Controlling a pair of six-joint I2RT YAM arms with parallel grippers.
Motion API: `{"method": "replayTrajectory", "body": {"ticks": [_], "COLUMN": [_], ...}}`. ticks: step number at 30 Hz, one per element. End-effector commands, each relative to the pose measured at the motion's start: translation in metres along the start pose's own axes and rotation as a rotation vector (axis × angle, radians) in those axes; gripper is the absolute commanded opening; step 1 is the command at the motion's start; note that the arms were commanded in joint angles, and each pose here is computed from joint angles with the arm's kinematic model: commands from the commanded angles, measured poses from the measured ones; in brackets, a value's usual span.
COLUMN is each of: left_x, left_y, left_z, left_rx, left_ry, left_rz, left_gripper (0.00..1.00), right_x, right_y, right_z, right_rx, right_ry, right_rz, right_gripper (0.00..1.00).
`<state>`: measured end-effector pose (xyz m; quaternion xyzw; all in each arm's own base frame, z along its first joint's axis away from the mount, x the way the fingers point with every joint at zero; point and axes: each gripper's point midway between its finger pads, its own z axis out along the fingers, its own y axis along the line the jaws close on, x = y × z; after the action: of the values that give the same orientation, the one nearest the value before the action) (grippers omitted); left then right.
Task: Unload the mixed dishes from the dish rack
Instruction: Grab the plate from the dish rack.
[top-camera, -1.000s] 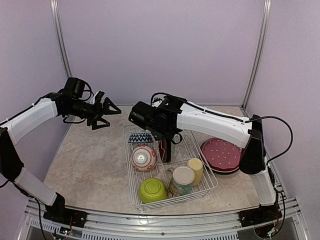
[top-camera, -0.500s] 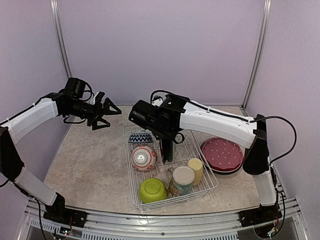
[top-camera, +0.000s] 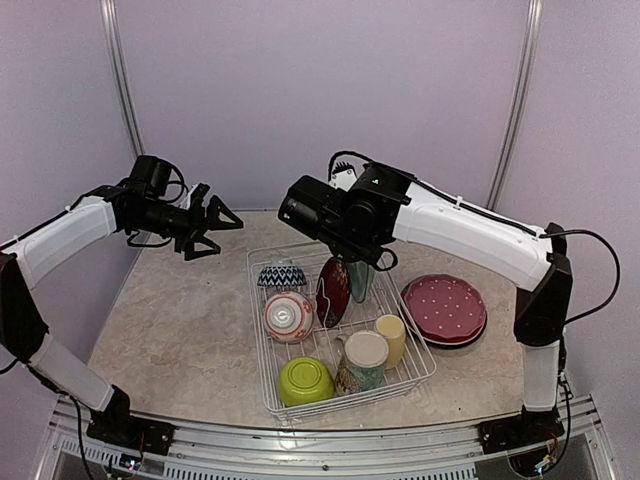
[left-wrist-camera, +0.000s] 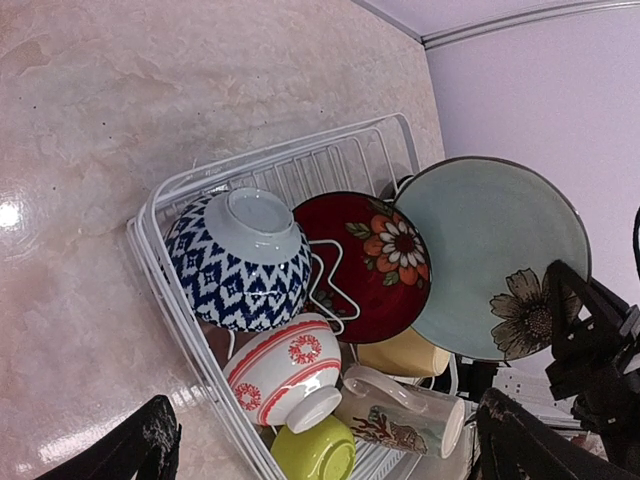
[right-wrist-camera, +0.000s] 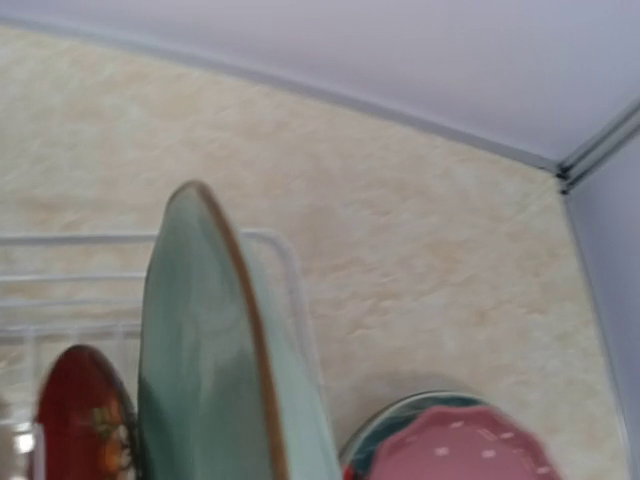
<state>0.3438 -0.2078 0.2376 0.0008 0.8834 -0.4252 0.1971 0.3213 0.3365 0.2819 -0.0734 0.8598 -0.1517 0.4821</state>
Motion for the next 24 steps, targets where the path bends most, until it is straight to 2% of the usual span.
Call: {"method": "replayTrajectory", "body": {"ticks": [1, 11, 18, 24], "left_x": [-0.003, -0.003, -0.003, -0.003], "left_y": [-0.005, -0.006, -0.006, -0.005], "left_z": [0.001, 0.0, 0.0, 0.002], "left_rx": [0.01, 0.011, 0.012, 0.015], "left_ry": [-0.002, -0.003, -0.002, 0.004], "left_rz": [0.023, 0.025, 0.026, 0.02], "left_gripper": [0.99, 0.99, 0.99, 0.99], "right_x": [-0.02, -0.018, -0.011, 0.03], "right_y": [-0.053, -0.118, -0.179, -0.239], "right_z": [-0.014, -0.012, 0.008, 0.028], "right_rx": [0.106, 0.1, -0.173, -0.189], "right_ry": [-0.074, -0.073, -0.141, -0.12], "right_rz": [0.023, 0.156, 0.47, 0.606], "right_gripper": [0.0, 0.0, 0.0, 0.0]}}
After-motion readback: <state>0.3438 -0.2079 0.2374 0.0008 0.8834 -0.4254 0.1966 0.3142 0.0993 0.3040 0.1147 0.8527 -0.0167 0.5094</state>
